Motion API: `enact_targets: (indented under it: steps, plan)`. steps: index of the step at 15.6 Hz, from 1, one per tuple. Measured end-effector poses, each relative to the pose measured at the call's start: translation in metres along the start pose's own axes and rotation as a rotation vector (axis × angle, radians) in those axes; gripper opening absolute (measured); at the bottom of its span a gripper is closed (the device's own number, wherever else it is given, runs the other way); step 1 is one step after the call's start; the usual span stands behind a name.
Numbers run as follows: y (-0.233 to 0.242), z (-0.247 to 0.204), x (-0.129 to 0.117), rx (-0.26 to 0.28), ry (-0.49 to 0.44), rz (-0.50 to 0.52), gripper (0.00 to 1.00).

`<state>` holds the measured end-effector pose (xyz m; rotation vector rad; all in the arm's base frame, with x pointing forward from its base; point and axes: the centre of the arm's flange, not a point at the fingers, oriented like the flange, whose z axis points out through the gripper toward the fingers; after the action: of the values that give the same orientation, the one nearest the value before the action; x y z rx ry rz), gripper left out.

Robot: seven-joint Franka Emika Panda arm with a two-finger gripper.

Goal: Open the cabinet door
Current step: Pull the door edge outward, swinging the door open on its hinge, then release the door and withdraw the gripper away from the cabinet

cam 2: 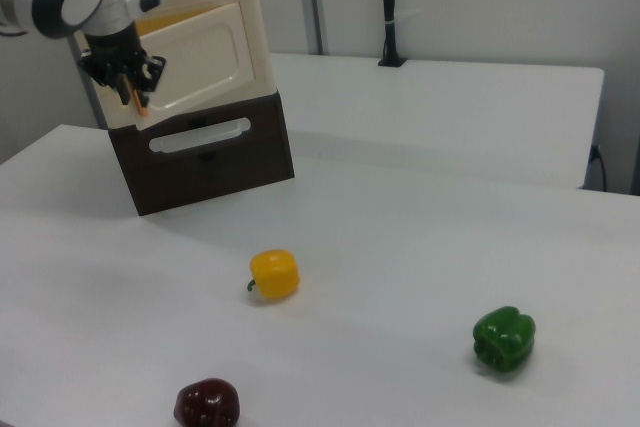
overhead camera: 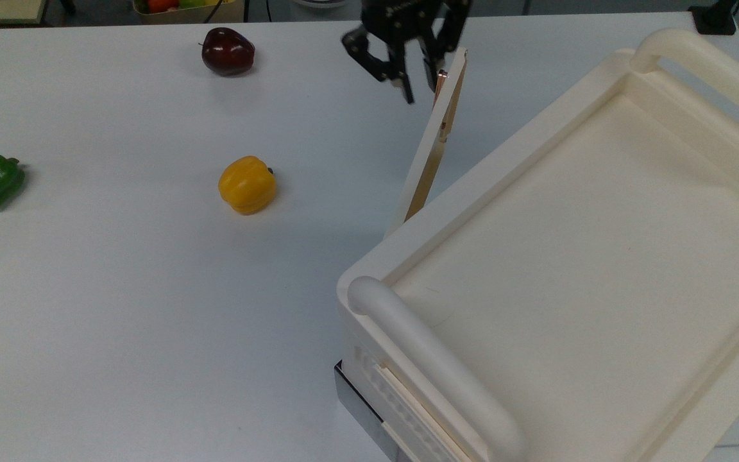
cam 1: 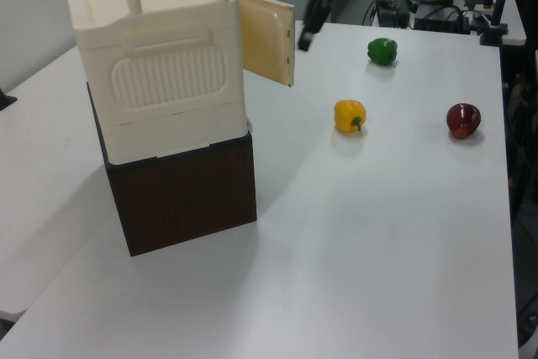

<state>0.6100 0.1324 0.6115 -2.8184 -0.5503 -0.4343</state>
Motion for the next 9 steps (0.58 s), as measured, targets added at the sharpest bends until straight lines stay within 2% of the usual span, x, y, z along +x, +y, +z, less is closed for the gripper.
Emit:
enact_targets:
  steps: [3, 6, 7, 9]
  plan:
    - [0.064, -0.042, -0.04, 0.008, -0.1, 0.115, 0.63]
    - [0.12, -0.061, -0.068, -0.014, -0.135, 0.221, 0.94]
    - [0.135, -0.063, -0.076, -0.032, -0.155, 0.244, 1.0]
    - [0.157, -0.066, -0.09, -0.076, -0.197, 0.274, 1.0]
